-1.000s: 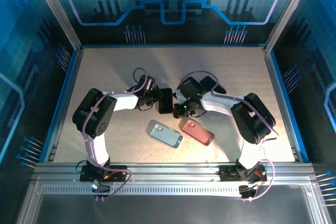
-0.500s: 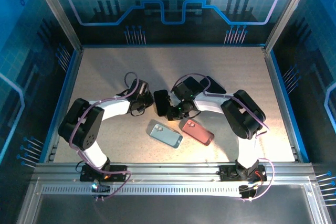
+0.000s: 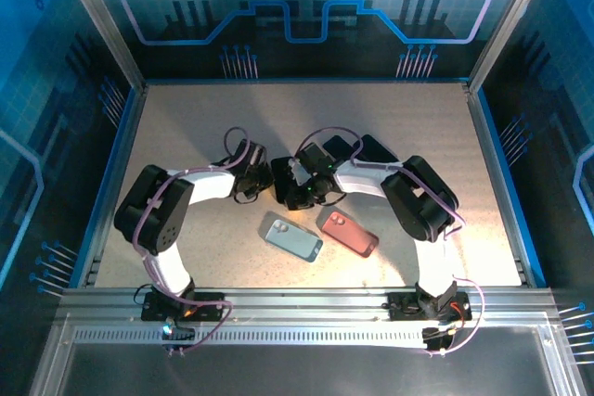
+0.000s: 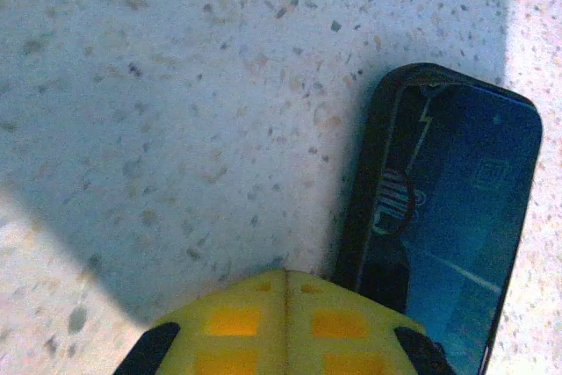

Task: Put the phone into the phone case

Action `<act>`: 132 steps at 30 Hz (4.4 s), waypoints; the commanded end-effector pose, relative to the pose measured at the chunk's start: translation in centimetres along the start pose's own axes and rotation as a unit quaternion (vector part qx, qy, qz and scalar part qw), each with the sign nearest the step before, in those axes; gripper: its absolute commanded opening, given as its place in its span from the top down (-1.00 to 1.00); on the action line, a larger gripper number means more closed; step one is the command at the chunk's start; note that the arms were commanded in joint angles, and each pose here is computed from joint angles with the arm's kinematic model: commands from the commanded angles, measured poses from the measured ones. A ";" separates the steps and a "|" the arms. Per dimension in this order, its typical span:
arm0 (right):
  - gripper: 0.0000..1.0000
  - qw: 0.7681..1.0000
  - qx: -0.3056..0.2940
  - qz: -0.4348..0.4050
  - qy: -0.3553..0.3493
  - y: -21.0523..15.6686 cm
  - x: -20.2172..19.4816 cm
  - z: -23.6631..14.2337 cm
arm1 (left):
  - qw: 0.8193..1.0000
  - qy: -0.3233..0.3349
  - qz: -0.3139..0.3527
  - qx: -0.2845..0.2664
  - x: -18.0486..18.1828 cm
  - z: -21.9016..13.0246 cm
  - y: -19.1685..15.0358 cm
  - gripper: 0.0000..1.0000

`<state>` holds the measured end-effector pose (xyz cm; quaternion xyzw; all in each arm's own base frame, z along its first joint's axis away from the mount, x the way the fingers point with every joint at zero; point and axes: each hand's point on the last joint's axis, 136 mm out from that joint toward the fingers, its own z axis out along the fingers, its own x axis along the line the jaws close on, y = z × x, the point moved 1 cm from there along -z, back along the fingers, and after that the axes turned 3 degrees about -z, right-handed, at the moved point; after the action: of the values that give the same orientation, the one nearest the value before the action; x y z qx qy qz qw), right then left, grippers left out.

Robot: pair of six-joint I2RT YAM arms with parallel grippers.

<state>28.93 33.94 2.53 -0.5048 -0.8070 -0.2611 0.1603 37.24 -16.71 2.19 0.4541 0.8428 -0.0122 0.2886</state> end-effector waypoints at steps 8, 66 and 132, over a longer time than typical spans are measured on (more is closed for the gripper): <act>1.00 1.000 -0.022 0.019 -0.006 3.3 -1.6 0.7 | 1.000 -0.004 0.013 0.017 -2.1 3.5 1.2 1.00; 0.97 0.997 -0.068 -0.002 0.038 13.6 -3.8 3.3 | 0.998 0.038 -0.030 -0.049 2.5 -5.3 4.3 1.00; -0.56 0.960 -0.144 0.184 -0.152 4.3 -22.1 -14.3 | 0.994 -0.055 0.082 -0.056 -5.5 -8.0 -0.7 0.93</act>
<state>39.92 11.63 3.81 -0.6970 -0.6737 -0.2445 0.0228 35.43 -19.35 10.06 0.4985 0.7922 0.0169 0.3517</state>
